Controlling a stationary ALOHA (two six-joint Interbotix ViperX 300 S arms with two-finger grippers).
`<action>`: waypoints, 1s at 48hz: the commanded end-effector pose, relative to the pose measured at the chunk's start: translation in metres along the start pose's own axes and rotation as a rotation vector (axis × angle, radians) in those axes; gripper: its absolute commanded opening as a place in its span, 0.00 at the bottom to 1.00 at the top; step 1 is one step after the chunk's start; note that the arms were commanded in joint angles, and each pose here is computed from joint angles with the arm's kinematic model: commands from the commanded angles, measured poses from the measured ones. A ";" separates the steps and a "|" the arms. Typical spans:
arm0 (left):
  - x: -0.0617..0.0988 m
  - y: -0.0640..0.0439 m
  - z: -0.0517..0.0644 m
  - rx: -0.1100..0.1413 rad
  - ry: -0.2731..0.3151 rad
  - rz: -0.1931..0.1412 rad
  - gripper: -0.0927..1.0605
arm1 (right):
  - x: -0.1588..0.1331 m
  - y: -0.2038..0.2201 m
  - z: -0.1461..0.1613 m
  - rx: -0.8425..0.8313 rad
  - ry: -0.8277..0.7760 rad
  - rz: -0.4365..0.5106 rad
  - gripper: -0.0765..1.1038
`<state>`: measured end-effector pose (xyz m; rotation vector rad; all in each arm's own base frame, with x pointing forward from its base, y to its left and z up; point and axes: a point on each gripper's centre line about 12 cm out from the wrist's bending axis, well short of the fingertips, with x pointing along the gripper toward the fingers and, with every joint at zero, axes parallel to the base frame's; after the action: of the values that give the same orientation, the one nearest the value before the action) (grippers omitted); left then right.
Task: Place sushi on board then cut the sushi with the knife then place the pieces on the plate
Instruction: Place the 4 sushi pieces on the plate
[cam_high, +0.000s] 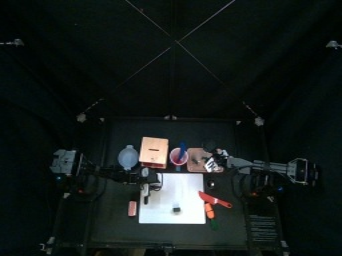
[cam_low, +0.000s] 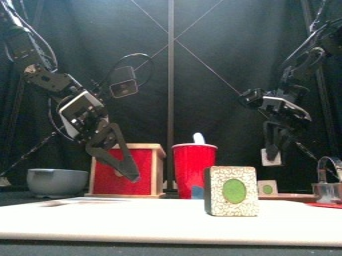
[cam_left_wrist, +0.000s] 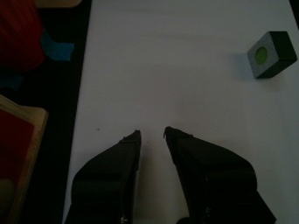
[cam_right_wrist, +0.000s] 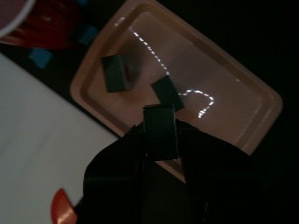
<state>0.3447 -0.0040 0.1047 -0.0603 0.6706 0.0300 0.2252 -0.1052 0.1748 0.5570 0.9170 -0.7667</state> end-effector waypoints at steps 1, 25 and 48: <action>0.000 0.000 0.010 0.004 -0.028 -0.001 0.70 | -0.004 -0.004 0.001 0.010 -0.018 -0.007 0.57; 0.002 0.001 0.008 0.002 -0.022 0.002 0.70 | 0.022 -0.028 -0.022 0.072 -0.014 0.015 0.58; 0.002 0.001 0.006 0.001 -0.016 0.002 0.70 | 0.045 -0.023 -0.032 0.048 0.062 0.003 0.76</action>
<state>0.3444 -0.0036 0.1005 -0.0579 0.6828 0.0301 0.2019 -0.1093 0.1100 0.6317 0.9861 -0.7835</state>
